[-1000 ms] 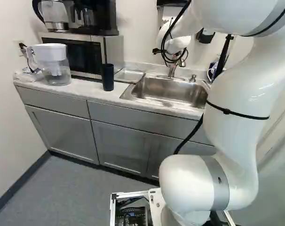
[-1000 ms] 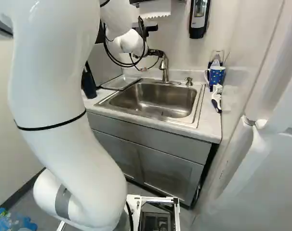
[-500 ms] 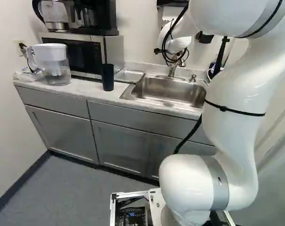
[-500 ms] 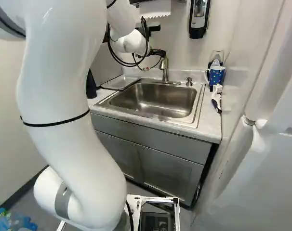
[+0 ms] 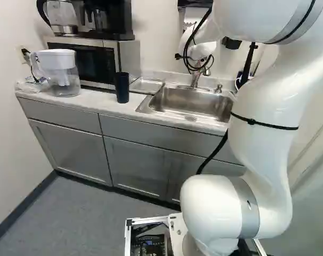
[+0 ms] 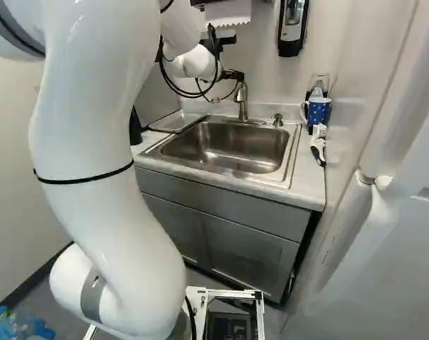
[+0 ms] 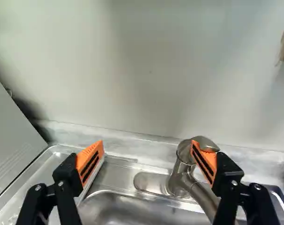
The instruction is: Rinse the cup and place it in the tray
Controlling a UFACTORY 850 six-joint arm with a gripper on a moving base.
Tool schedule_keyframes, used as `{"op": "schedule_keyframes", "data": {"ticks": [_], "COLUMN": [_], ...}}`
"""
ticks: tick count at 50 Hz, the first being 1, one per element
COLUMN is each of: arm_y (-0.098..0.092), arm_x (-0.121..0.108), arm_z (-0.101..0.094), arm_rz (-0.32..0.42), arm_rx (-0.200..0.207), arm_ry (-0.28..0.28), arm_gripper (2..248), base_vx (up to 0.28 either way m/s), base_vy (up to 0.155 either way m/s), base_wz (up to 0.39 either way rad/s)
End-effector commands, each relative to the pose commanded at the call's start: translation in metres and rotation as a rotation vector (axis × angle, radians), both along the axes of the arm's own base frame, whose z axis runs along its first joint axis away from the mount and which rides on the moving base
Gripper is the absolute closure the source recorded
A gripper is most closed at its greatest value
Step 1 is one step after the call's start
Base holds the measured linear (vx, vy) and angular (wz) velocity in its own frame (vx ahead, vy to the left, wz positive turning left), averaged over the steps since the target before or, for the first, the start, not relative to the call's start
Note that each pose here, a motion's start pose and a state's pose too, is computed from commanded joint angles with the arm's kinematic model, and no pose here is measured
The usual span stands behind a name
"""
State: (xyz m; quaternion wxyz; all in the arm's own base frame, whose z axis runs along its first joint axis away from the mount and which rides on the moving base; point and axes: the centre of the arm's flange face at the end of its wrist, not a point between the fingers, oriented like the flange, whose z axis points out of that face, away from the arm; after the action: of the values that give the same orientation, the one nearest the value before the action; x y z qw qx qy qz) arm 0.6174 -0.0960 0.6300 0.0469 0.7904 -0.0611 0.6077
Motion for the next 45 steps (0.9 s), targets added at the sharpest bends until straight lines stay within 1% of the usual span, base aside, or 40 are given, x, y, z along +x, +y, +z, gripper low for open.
{"op": "schedule_keyframes", "data": {"ticks": [12, 25, 45], "arm_y": [-0.0013, -0.0067, -0.0069], "arm_x": [0.0033, 0.0080, 0.0072], "arm_z": [0.0026, 0.0052, 0.0054], "arm_rz": [-0.001, -0.009, -0.009], "arm_rx": [-0.005, -0.011, -0.011], "arm_ry": [-0.032, -0.068, -0.069], "arm_gripper": [3, 3, 3], "base_vx": [0.000, 0.000, 0.000], "base_vy": [0.000, 0.000, 0.000], "base_wz": [0.000, 0.000, 0.000]}}
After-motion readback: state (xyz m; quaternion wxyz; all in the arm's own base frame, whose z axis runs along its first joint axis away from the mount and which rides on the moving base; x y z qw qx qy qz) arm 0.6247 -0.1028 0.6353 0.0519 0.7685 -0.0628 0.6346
